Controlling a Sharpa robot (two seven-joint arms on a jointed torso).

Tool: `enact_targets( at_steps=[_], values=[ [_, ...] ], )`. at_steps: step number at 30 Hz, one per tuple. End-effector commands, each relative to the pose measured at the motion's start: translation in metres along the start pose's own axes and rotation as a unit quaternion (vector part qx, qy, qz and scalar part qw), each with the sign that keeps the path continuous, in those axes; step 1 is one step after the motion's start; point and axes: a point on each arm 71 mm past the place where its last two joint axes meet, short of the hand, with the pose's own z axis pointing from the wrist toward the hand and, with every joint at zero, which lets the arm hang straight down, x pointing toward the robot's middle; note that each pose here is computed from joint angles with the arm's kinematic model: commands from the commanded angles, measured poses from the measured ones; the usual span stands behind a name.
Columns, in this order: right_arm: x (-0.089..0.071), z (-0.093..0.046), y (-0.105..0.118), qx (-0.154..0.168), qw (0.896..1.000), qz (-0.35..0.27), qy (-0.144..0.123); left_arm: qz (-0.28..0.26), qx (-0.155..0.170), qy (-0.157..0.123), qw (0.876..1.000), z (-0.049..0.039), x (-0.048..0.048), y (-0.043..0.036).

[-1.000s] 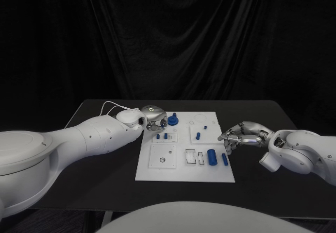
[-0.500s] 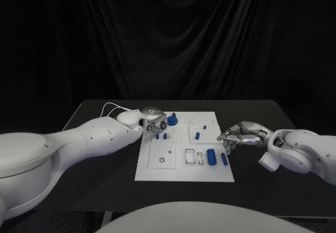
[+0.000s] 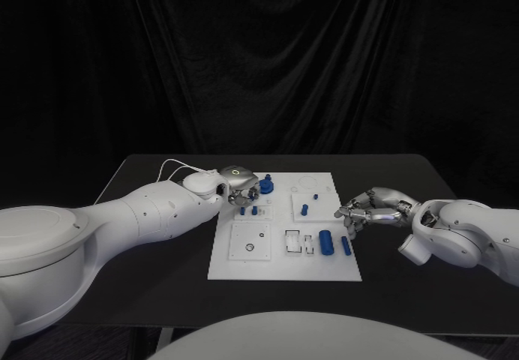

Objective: Assemble the parts on the task board

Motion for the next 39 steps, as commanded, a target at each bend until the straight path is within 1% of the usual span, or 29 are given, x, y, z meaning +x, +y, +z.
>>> enact_targets(
  at_steps=[1, 13, 25, 39],
  values=[
    [0.0019, -0.0004, -0.0015, 0.008, 1.0, 0.001, 0.007, -0.001, 0.006, 0.002, 1.0, 0.0017, 0.002, -0.0039],
    [0.0023, -0.0005, -0.0018, 0.01, 1.0, 0.001, 0.009, 0.0, 0.002, 0.001, 1.0, 0.0036, 0.0031, -0.0039],
    [0.0024, -0.0006, -0.0021, 0.012, 1.0, 0.001, 0.01, -0.002, -0.004, 0.019, 1.0, 0.0025, 0.0076, -0.001],
    [0.0028, -0.0001, -0.0021, 0.013, 1.0, 0.001, 0.011, -0.002, -0.003, 0.016, 1.0, 0.0017, 0.0081, -0.0006]
  ],
)
